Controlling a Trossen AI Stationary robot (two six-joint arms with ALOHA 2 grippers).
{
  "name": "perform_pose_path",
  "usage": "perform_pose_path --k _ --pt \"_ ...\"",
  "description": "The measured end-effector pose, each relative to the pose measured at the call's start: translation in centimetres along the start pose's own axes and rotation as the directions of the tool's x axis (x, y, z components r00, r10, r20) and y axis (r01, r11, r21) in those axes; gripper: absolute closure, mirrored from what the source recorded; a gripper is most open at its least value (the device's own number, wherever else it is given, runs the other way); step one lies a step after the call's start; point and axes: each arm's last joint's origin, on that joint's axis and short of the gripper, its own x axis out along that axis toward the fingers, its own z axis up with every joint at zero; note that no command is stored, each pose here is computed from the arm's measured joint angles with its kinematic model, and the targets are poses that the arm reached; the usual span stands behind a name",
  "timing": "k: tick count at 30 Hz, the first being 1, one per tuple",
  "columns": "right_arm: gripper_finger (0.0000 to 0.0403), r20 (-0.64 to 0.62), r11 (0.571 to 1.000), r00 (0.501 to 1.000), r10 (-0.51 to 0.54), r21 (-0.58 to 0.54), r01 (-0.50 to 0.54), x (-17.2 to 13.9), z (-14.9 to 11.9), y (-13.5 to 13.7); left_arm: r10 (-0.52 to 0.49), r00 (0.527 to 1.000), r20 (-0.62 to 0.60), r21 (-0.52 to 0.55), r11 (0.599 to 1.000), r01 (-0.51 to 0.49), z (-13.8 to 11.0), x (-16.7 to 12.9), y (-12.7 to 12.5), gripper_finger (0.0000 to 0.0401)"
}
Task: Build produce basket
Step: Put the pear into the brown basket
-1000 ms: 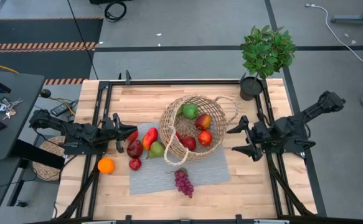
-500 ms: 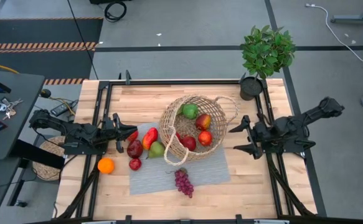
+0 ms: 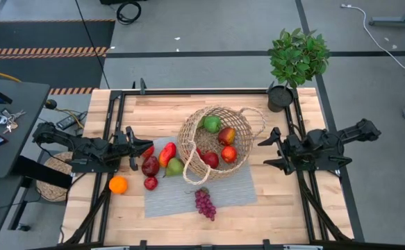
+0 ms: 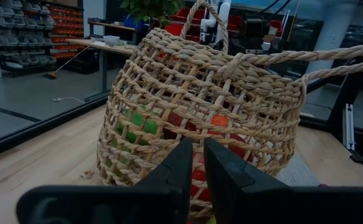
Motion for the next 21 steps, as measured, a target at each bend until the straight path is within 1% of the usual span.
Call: perform_pose_path --k 4,7,10,15,18,21 --pt "0.0055 -0.017 1.0 1.0 -0.007 0.018 0.007 0.0 -1.1 -0.3 0.0 1.0 0.0 0.0 1.0 0.0 0.0 0.0 0.0 0.0353" --pt "0.0055 -0.061 0.997 0.997 -0.047 0.063 0.051 0.0 -2.0 -0.6 0.0 1.0 0.0 0.0 1.0 0.0 0.0 0.0 0.0 0.0353" --pt "0.0055 -0.06 0.992 0.996 -0.066 0.105 0.072 0.0 -2.0 -0.7 0.0 1.0 0.0 0.0 1.0 0.0 0.0 0.0 0.0 0.0353" --pt "0.0055 -0.068 0.992 0.995 -0.067 0.101 0.074 0.0 -2.1 -0.7 0.0 1.0 0.0 0.0 1.0 0.0 0.0 0.0 0.0 0.0353" --pt "0.0055 -0.067 0.988 0.995 -0.067 0.132 0.076 0.0 -2.1 -0.7 0.0 1.0 0.0 0.0 1.0 0.0 0.0 0.0 0.0 0.0353" --pt "0.0055 -0.067 0.988 0.996 -0.067 0.133 0.075 0.0 -2.0 -0.7 0.0 1.0 0.0 0.0 1.0 0.0 0.0 0.0 0.0 0.0353"
